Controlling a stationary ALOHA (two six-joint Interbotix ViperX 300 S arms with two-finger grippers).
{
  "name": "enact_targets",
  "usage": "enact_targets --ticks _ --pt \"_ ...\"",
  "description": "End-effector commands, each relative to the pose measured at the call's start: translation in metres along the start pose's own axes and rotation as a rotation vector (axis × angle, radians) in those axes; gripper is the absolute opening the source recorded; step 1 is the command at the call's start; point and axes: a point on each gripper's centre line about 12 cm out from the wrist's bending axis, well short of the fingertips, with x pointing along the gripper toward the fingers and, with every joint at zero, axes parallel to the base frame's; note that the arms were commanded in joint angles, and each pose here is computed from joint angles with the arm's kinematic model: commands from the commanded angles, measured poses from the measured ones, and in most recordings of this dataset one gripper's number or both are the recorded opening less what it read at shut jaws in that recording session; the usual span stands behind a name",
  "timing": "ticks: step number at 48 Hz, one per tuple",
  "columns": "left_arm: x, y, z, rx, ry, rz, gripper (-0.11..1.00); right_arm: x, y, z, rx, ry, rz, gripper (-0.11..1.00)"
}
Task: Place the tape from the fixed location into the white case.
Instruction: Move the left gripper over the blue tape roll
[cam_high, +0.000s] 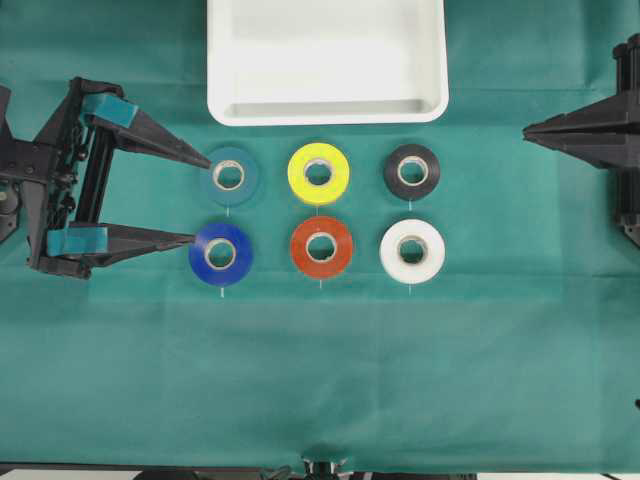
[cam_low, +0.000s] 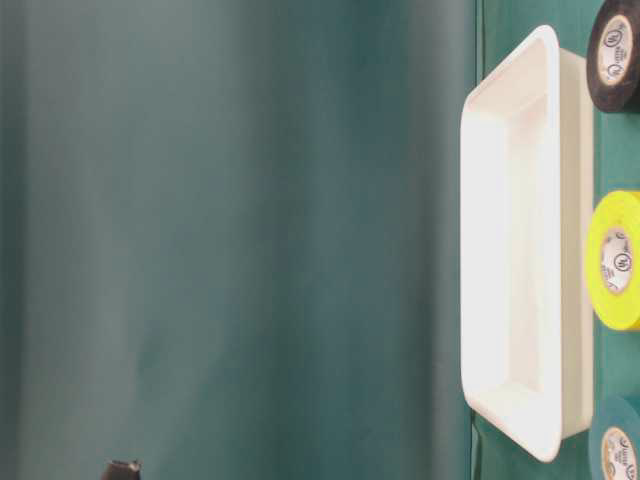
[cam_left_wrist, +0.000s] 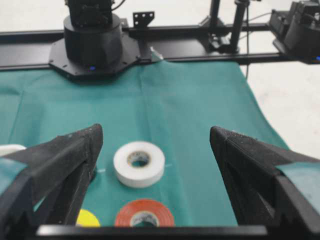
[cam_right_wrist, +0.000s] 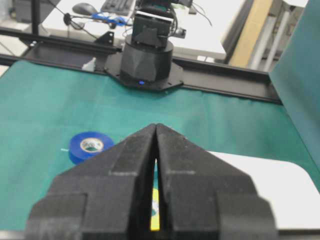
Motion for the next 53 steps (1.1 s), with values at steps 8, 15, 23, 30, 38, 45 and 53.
enact_targets --ticks 8,15,23,30,38,45,53 --pt "0.003 -0.004 0.012 -0.034 0.071 -0.013 0.97 0.003 0.0 0.01 0.003 -0.017 -0.001 0.0" --pt "0.008 -0.005 0.011 -0.072 0.214 -0.006 0.97 0.003 0.0 0.011 0.003 -0.02 0.0 0.0" --pt "0.014 -0.008 0.006 -0.129 0.434 0.01 0.97 0.004 0.0 0.011 0.003 -0.014 0.0 0.0" --pt "0.022 -0.01 -0.001 -0.14 0.627 0.027 0.97 0.004 0.0 0.011 0.003 -0.012 0.0 0.0" --pt "0.029 -0.01 0.001 -0.127 0.761 0.04 0.97 0.004 0.0 0.011 0.003 -0.012 0.0 0.0" --pt "0.032 -0.01 0.002 -0.12 0.844 0.046 0.97 0.004 0.0 0.01 0.006 -0.005 0.0 0.0" --pt "0.034 -0.01 -0.001 -0.12 0.908 0.054 0.97 0.004 0.0 0.01 0.005 -0.005 0.0 0.0"
